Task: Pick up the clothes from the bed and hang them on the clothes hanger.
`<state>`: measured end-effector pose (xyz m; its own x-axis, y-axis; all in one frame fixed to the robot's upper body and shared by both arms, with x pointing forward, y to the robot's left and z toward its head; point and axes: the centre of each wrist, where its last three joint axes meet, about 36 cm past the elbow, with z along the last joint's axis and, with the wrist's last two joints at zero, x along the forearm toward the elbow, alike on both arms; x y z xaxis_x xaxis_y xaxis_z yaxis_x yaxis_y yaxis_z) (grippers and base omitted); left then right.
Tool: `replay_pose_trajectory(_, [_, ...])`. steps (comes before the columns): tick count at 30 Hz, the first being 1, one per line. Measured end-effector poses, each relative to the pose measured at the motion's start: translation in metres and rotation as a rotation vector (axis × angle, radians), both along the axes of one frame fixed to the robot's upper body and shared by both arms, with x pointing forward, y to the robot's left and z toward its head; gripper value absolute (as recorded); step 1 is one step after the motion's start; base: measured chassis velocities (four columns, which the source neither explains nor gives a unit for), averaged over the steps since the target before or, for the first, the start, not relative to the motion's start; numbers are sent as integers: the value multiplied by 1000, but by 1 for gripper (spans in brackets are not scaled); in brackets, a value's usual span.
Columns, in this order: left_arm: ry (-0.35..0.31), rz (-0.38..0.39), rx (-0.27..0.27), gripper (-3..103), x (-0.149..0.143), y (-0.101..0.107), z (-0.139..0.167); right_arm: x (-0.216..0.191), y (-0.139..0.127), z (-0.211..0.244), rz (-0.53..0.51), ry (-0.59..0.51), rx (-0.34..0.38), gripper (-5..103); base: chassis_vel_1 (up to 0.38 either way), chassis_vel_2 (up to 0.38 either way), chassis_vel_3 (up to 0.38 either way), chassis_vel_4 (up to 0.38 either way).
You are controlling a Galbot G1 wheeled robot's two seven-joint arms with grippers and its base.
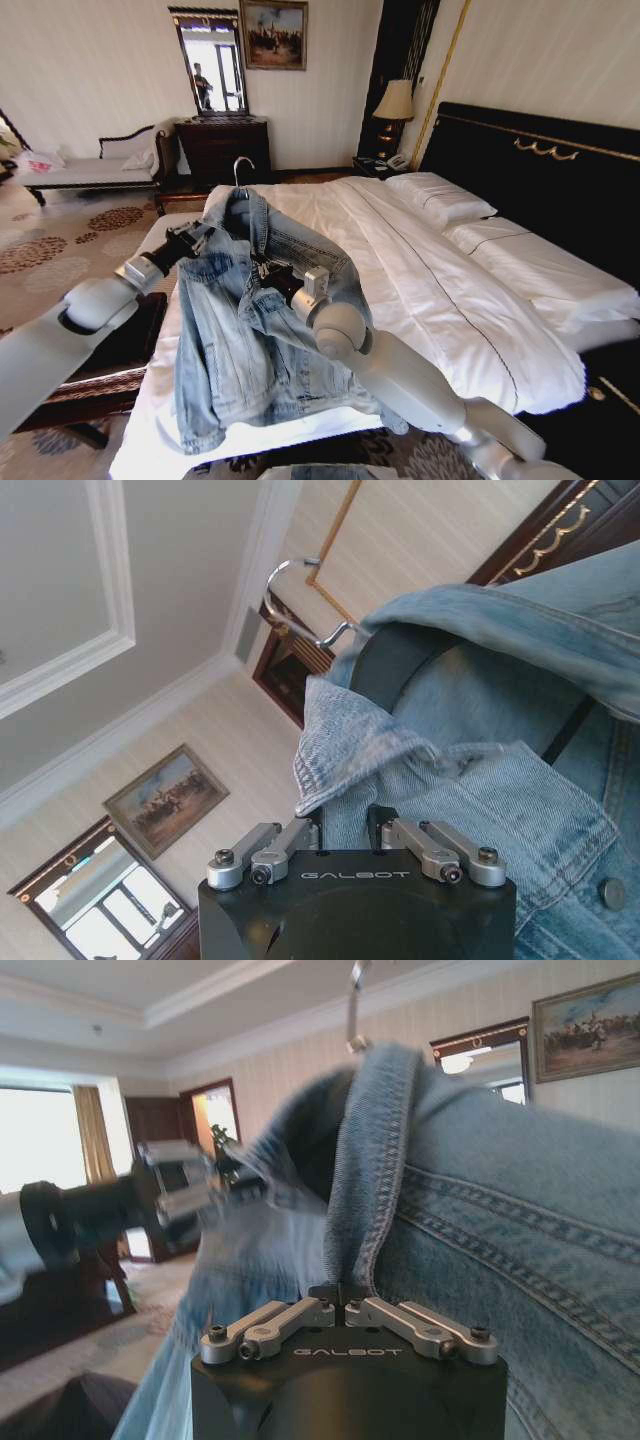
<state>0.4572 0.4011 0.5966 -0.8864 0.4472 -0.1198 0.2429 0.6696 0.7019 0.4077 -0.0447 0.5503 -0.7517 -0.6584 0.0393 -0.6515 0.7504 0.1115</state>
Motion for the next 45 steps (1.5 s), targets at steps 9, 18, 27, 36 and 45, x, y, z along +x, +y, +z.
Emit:
replay_pose_trajectory(9, [10, -1, -18, 21, -4, -12, -18, 9, -4, -24, -60, -1, -71, 0, 0, 0, 0, 0])
replay_pose_trajectory(18, [0, -5, -7, 21, -5, -11, -17, 9, -7, -31, -41, -9, -99, 9, 0, 0, 0, 0])
replay_pose_trajectory(27, [-7, -12, 3, 21, -6, -12, -18, -1, -22, -17, -16, -82, -113, 42, 0, 0, 0, 0])
replay_pose_trajectory(36, [-13, -19, 13, 21, -7, -13, -17, -4, -69, 19, -75, -216, -103, 80, 0, 0, 0, 0])
replay_pose_trajectory(45, [-14, -32, 29, 21, -10, -16, -16, 24, -78, 41, -144, -292, -114, 100, 0, 0, 0, 0])
